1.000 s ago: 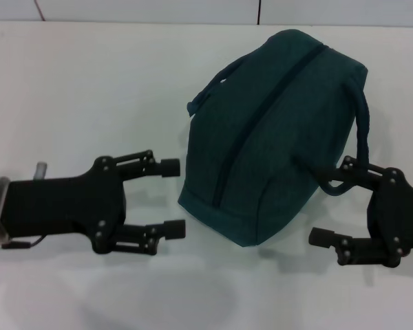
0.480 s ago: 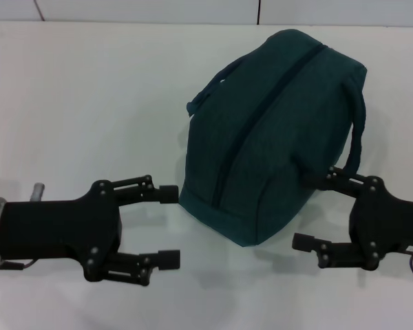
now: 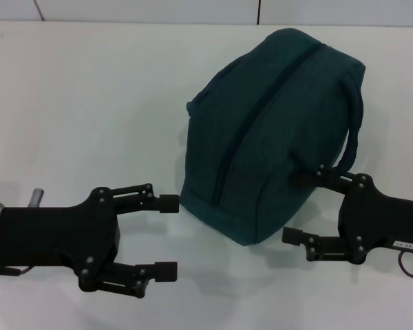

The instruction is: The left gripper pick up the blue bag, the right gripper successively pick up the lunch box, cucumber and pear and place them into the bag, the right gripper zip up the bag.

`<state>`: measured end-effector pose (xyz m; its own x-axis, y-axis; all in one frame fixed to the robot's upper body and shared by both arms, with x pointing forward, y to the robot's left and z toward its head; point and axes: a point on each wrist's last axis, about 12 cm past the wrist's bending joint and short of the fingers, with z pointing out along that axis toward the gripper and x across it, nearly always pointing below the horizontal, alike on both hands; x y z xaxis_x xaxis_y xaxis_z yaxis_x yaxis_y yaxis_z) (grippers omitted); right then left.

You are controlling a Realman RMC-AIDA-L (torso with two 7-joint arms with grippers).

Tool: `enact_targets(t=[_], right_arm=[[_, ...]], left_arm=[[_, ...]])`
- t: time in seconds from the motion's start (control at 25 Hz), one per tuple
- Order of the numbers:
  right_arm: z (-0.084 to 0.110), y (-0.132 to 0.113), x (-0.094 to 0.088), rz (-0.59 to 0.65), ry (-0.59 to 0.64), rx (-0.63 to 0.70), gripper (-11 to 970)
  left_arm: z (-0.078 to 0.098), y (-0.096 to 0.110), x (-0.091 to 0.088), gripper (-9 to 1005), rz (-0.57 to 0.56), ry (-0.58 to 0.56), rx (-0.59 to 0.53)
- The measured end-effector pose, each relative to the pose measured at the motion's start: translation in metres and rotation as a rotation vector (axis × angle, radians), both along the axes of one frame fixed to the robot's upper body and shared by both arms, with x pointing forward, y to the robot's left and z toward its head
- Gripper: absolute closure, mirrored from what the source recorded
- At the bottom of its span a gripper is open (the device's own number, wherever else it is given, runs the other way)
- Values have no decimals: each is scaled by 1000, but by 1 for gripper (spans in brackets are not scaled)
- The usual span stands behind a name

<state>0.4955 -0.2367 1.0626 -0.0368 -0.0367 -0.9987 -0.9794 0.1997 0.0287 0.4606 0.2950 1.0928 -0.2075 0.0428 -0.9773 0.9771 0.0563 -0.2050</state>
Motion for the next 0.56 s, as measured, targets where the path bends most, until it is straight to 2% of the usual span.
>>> enact_targets(t=[0.56], right_arm=[[0, 0, 2, -20, -3, 3, 84]], left_arm=[[0, 0, -1, 117, -6, 4, 2]])
